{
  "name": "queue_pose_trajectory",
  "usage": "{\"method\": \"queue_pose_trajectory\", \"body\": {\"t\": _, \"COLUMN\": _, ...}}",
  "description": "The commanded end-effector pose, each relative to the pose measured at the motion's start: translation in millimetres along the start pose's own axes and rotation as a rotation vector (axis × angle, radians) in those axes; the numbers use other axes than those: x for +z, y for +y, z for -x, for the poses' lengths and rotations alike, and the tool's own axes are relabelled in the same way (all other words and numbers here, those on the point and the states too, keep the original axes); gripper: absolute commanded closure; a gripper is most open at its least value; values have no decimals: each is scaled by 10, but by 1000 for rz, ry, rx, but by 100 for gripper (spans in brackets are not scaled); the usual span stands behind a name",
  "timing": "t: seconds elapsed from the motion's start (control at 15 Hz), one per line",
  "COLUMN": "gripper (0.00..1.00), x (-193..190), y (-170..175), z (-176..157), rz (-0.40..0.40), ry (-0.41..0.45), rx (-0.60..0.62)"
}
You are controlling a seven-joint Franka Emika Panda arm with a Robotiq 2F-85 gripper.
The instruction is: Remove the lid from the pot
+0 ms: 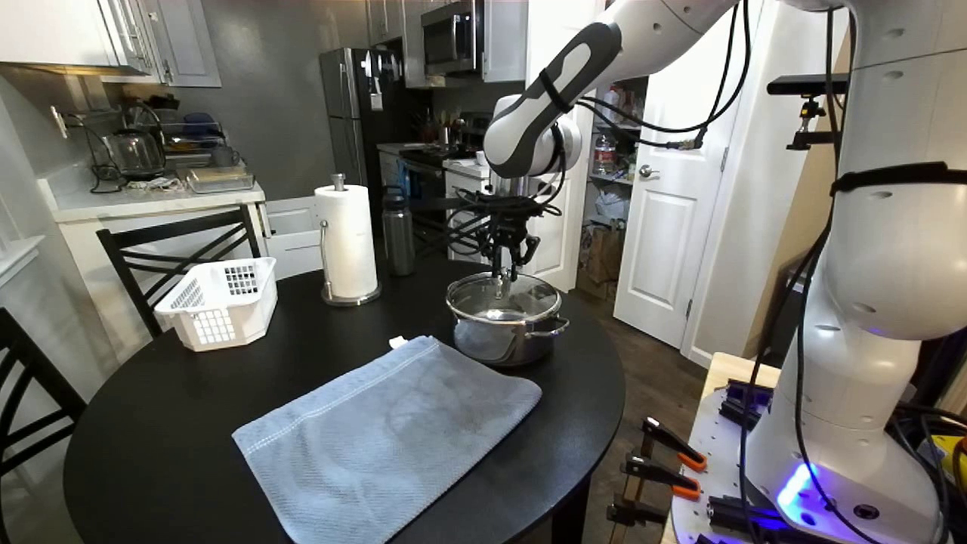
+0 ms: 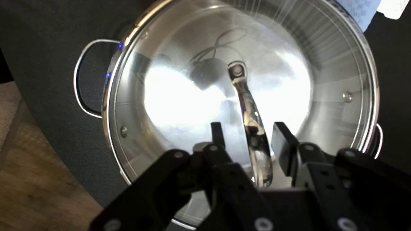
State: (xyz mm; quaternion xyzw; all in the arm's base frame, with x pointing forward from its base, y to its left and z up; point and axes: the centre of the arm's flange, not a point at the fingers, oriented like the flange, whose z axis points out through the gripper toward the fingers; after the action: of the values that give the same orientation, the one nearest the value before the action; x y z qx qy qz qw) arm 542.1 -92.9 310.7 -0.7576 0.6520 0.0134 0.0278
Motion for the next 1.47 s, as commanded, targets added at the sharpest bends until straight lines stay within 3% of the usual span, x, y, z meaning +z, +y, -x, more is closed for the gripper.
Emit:
{"method": "queue_pose_trajectory", "body": {"t": 0.0, "gripper": 85, "x": 10, "y": 21, "z": -15, "rz": 16, "ry": -2, "rx": -21}}
{"method": "queue_pose_trajectory", "body": {"t": 0.2, "gripper": 96, "x": -23, "y": 31, "z": -4, "rz": 12, "ry": 4, "rx": -23}}
{"method": "queue_pose_trajectory", "body": {"t": 0.47, "gripper": 93, "x": -194, "y": 90, "z": 77, "rz": -15, "ry": 20, "rx": -36}}
{"method": "queue_pose_trajectory", "body": {"t": 0.73, "gripper": 93, "x": -597, "y": 201, "z": 234, "rz": -72, "ry": 74, "rx": -74}}
{"method": "queue_pose_trajectory", "body": {"t": 1.07, "gripper": 93, "x": -1099, "y": 109, "z": 635, "rz": -147, "ry": 103, "rx": -166}}
{"method": "queue_pose_trajectory", "body": {"t": 1.4, "gripper": 93, "x": -1120, "y": -421, "z": 1346, "rz": -158, "ry": 87, "rx": -302}}
